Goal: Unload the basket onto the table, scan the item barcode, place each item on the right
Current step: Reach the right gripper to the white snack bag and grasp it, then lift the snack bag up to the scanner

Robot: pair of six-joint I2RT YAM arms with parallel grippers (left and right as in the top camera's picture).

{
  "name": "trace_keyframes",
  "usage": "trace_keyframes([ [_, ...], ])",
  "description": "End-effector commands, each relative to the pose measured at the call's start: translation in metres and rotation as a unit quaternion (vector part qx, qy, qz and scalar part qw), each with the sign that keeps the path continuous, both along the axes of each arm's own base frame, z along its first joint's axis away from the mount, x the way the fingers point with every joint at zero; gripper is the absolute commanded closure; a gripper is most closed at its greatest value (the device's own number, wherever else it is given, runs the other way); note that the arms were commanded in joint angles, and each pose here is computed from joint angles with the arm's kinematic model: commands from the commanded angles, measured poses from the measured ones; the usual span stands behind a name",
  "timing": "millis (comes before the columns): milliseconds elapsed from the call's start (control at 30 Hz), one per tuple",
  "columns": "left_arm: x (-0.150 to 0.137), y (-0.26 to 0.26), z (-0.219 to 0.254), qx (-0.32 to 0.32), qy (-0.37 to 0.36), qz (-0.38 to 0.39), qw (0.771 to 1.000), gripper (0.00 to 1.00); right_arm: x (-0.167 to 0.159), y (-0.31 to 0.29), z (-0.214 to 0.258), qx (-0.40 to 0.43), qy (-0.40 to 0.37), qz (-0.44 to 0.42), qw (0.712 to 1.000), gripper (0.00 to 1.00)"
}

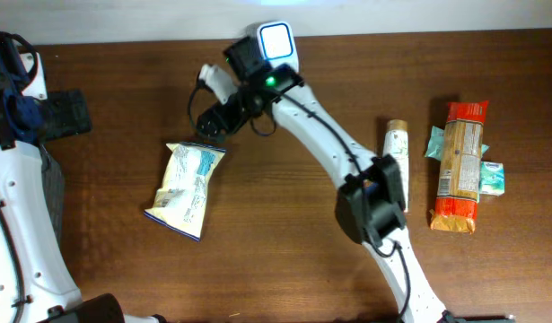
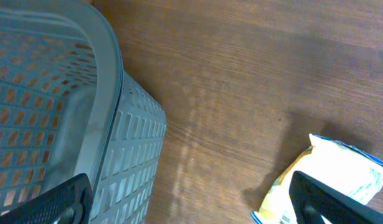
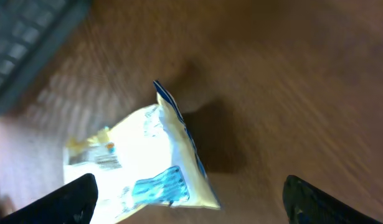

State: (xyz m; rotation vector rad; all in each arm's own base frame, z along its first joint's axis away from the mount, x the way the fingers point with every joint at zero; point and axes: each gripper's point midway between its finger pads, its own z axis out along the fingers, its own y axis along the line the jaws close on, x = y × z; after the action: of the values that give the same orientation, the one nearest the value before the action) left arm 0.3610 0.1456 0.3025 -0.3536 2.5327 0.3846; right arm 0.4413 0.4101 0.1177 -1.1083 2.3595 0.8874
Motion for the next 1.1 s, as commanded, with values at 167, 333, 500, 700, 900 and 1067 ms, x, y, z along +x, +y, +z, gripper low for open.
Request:
trace_keyframes([
  [167, -0.002, 0.001, 0.007, 0.004, -0.008, 0.002, 1.0, 0.01, -0.013, 0.044, -0.072, -0.002, -0.003, 0.049, 0.999, 0.06],
  [333, -0.002, 0.001, 0.007, 0.004, -0.008, 0.002, 1.0, 0.01, -0.034, 0.047, -0.084, -0.016, 0.028, 0.062, 0.998, 0.08],
  [500, -0.002, 0.001, 0.007, 0.004, -0.008, 0.002, 1.0, 0.01, -0.08, 0.046, -0.117, -0.109, 0.055, 0.073, 0.99, 0.28],
  [700, -0.002, 0.001, 0.007, 0.004, -0.008, 0.002, 1.0, 0.01, -0.074, 0.044, -0.098, -0.081, 0.077, 0.063, 0.992, 0.96],
  [900, -0.002, 0.001, 0.007, 0.004, -0.008, 0.002, 1.0, 0.01, 0.014, -0.054, 0.031, -0.058, 0.046, -0.125, 0.989, 0.96],
  [1067, -0.002, 0.001, 0.007, 0.004, -0.008, 0.002, 1.0, 0.01, 0.054, -0.155, 0.153, -0.064, -0.086, -0.298, 0.948, 0.96],
])
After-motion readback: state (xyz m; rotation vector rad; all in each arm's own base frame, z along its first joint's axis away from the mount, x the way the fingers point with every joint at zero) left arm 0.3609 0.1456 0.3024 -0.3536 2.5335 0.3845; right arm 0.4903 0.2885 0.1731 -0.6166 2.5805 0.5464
